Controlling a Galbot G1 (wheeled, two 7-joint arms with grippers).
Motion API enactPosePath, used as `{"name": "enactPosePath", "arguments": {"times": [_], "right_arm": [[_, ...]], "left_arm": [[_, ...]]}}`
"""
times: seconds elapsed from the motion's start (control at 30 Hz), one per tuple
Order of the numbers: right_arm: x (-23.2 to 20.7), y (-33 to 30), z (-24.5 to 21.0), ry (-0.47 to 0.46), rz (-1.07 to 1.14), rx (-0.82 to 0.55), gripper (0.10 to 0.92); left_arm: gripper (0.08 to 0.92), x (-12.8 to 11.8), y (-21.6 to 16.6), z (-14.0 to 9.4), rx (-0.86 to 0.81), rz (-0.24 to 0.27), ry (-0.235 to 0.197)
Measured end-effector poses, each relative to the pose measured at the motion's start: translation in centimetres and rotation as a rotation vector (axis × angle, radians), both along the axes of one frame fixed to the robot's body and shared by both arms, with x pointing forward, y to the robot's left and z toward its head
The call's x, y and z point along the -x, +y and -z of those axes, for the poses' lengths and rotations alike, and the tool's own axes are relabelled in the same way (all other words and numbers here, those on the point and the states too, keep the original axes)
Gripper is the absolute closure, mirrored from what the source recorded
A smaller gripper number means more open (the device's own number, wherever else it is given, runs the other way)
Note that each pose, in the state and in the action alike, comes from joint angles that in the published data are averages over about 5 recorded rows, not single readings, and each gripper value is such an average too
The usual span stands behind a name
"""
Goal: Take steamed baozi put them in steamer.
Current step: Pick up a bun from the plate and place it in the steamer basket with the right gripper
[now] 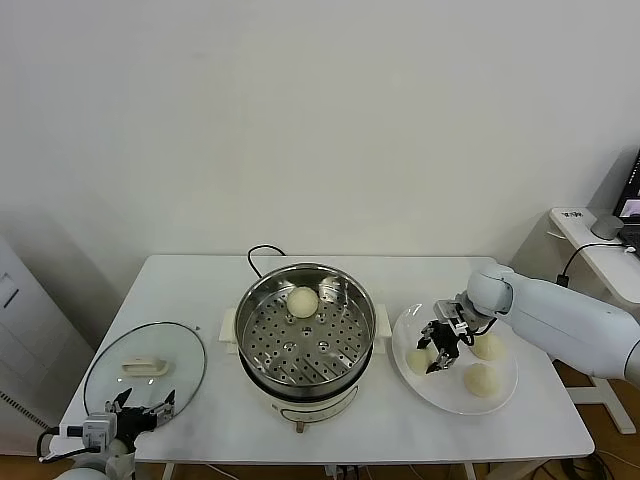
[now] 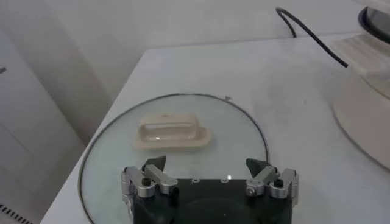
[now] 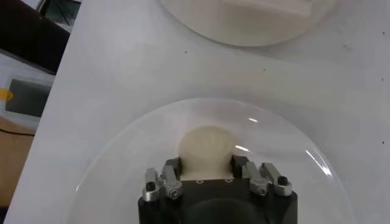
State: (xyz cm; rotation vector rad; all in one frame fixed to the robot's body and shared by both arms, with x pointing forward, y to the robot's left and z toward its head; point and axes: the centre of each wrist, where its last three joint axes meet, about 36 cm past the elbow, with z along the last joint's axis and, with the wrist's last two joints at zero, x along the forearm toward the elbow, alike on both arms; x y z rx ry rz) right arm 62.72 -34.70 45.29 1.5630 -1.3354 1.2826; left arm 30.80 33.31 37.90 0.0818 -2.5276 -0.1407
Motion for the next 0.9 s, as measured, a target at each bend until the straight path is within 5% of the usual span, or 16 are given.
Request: {"name": "enactPosePath", "arguments": {"times": [0.33,0.9], "right_arm": [[-0.2,-0.7,-3.5,0.021,0.022,0.014,0.555],[-1.7,4.2,-23.2,-0.016,0.096,-0.028,0.555]], "left_arm": [[0.177,0.1,-0.2,0.0,-0.003,-0.005,0.003],[0.177,0.0,-0.4,-0.2,-0.007,0.007,-0.002]]}}
